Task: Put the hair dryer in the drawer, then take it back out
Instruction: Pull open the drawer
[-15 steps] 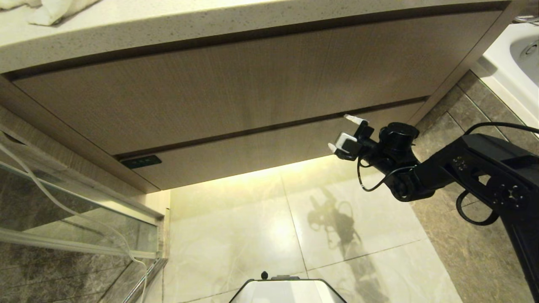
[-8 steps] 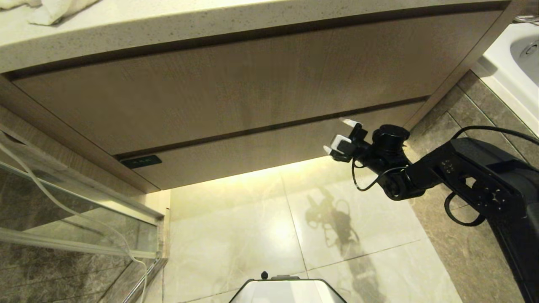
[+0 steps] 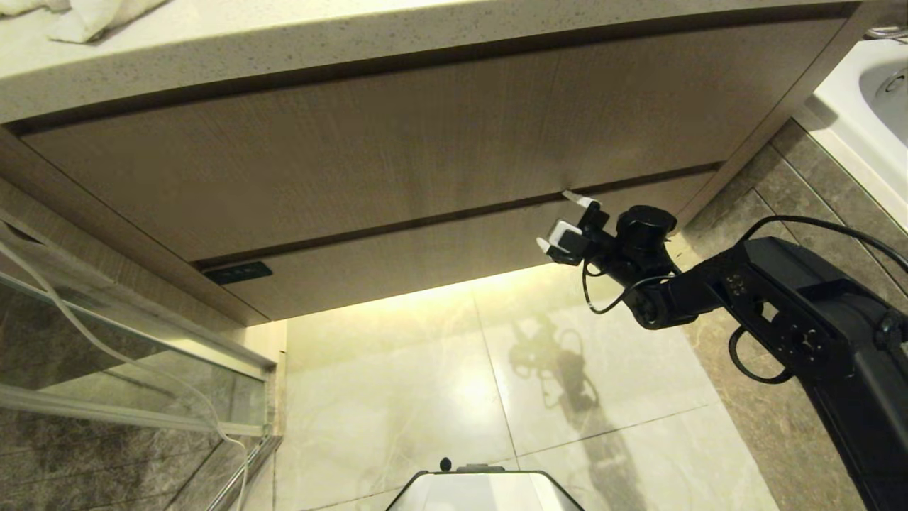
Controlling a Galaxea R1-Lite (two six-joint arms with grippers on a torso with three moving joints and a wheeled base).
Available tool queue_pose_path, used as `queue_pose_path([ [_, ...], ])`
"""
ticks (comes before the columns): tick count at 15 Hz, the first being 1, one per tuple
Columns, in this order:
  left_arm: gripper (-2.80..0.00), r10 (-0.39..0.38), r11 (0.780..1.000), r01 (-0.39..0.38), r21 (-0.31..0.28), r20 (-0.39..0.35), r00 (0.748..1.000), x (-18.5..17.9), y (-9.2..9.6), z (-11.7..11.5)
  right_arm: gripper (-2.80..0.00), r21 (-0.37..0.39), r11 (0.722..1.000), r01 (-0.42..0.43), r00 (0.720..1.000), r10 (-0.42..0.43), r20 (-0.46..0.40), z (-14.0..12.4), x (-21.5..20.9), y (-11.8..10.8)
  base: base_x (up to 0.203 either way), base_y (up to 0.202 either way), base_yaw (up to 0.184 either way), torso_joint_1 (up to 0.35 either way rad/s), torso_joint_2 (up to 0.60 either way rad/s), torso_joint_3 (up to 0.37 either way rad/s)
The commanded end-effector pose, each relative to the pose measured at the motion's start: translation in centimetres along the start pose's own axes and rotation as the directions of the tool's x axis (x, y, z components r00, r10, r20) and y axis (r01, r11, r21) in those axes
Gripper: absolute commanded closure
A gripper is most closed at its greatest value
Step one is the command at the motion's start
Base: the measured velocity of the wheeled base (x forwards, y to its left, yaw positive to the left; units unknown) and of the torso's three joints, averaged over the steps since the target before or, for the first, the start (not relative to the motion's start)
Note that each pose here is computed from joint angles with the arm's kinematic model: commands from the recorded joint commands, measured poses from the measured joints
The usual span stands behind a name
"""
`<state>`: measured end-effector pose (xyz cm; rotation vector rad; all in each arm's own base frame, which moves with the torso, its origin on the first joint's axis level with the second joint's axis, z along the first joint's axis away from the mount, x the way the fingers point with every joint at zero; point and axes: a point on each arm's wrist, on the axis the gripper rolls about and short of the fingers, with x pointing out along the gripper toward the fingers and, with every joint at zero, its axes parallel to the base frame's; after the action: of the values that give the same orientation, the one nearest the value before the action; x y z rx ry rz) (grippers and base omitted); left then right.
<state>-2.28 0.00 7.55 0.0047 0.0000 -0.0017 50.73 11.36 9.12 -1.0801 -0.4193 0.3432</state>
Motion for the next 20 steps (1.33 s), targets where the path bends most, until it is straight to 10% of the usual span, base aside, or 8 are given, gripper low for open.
queue_pose_path([
  [1, 0.0, 0.0, 1.0, 0.0, 0.0, 0.002, 1.0, 0.0, 0.0, 0.0, -2.8, -0.008, 1.0, 0.006, 1.0, -0.006, 0.005, -0.2, 0.2, 0.4, 0.0, 0.0, 0.0, 0.0, 0.0, 0.0],
  [20, 0.0, 0.001, 1.0, -0.001, 0.0, 0.0, 1.0, 0.0, 0.0, 0.0, -2.8, 0.083, 0.987, -0.134, 0.974, 0.147, -0.17, -1.0, 0.2, 1.1, 0.0, 0.0, 0.0, 0.0, 0.0, 0.0],
])
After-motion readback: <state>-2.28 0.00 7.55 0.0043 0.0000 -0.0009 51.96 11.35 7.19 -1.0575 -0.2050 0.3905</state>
